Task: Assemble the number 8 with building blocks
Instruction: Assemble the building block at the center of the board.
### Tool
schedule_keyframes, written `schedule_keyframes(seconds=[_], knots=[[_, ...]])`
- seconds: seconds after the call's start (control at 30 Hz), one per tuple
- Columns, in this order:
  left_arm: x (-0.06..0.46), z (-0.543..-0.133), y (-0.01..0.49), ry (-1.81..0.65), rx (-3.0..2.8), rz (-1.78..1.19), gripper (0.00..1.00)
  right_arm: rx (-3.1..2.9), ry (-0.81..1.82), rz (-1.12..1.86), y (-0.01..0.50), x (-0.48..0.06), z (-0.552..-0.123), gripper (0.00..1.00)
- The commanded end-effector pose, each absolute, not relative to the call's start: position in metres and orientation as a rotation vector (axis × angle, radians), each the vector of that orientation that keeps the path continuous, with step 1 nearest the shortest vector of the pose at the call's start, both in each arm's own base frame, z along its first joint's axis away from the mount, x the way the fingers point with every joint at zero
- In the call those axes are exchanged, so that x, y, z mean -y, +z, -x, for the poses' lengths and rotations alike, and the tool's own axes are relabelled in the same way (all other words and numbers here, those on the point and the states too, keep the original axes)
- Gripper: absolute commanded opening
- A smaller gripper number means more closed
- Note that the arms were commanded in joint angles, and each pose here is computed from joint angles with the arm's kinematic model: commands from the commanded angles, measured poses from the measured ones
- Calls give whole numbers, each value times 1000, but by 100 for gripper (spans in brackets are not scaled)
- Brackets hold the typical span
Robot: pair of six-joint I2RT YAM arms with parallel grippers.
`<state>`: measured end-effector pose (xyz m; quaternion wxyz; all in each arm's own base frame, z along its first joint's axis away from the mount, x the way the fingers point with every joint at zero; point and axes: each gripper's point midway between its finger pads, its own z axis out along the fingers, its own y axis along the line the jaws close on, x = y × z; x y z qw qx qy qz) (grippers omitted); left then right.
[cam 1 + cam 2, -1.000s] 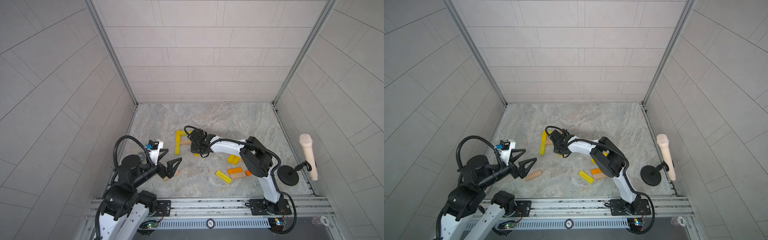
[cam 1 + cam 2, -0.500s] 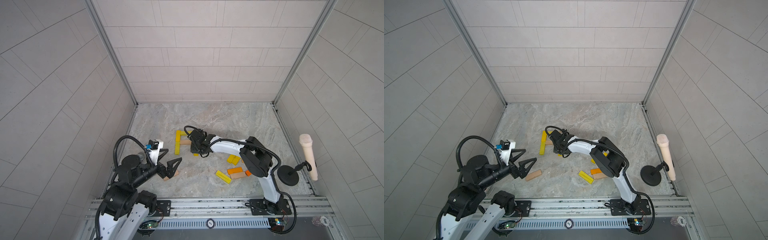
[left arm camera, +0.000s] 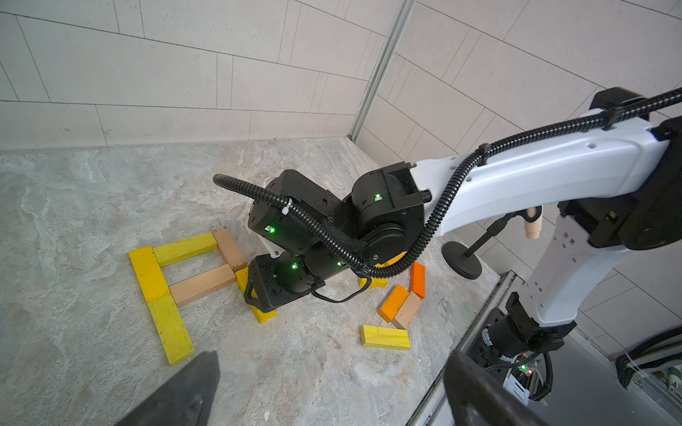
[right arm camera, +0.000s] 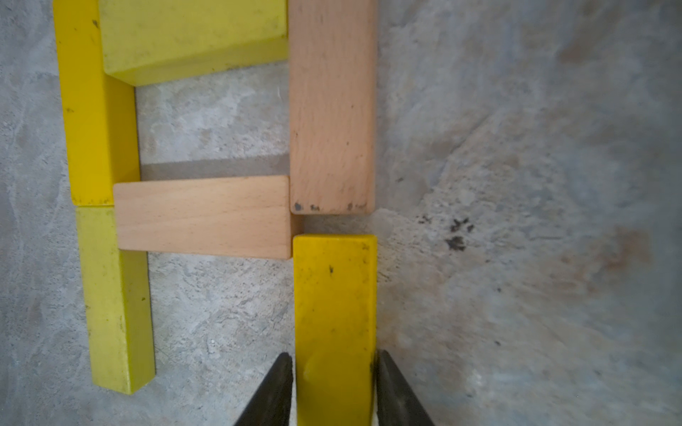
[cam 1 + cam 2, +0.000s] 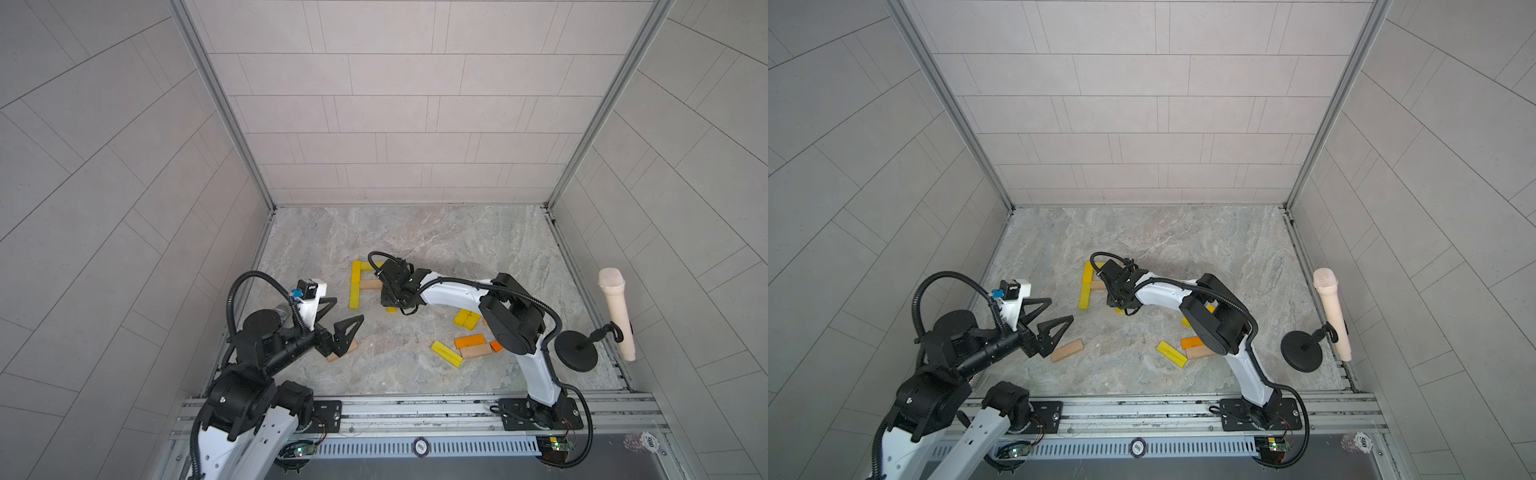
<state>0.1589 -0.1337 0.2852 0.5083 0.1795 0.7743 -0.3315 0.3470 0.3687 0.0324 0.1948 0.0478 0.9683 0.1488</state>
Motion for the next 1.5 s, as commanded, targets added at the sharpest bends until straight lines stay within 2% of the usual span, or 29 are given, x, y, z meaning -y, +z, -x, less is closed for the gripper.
schedule_keyframes(seconds=[0.0,0.57,1.47], knots=[[135,-157,286,-797,-1856,-456,100,-2719,395,-173,27,-366,-350,38],[134,-157,285,-795,-1859,-456,100,-2714,373,-173,26,-361,-354,35],[134,-157,285,-796,-1859,-455,100,-2722,352,-156,22,-362,-357,35]])
